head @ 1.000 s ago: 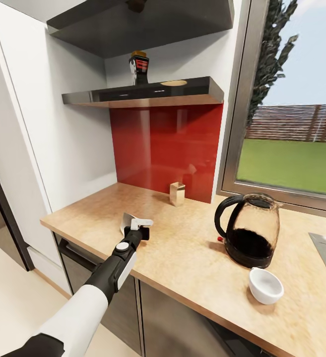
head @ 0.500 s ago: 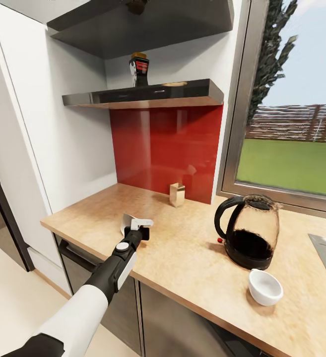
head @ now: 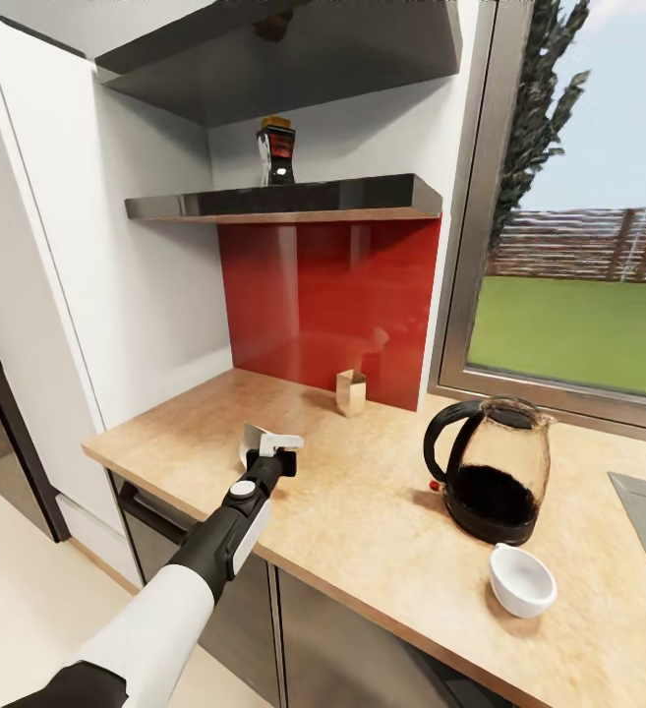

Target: Set up a coffee station on the kitchen countertop: keep the coffee maker on the countertop, move the bottle of coffee from the kitchen shelf to the counter next to the coffee maker, place a paper coffee filter on top of the coffee maker, put the saucer next to the coffee maker with the coffee cup on the saucer, and place the electric kettle next to the coffee maker.

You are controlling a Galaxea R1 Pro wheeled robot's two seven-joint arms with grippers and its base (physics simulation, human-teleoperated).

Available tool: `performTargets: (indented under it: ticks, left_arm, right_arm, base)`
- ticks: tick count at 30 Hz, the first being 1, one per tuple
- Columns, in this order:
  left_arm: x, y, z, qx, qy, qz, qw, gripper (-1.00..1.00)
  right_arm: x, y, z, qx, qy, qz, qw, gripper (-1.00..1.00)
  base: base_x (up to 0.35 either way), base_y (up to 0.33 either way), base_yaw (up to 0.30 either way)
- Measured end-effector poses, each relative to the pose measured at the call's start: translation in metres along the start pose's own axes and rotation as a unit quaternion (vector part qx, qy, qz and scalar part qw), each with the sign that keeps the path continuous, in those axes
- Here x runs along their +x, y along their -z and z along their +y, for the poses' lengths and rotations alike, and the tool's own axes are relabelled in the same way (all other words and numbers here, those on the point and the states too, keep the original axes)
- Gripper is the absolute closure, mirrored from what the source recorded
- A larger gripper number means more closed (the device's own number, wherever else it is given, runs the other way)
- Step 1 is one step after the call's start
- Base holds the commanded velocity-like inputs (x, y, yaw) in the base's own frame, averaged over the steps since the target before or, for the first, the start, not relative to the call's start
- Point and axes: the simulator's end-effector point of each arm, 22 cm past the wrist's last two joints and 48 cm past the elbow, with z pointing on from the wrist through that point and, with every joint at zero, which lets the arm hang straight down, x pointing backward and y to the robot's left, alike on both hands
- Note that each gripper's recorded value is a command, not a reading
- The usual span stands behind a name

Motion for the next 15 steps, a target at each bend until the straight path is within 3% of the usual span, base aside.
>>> performTargets:
  ticks: [15]
  left_arm:
    - [-0.013,0.003,-0.001,0.0,0.001,0.0,1.0,1.0]
  right_arm:
    - [-0.004,0.012,-0.002,0.0,0.0,0.0,1.0,-1.0]
  base:
    - [0.0,0.0,0.0]
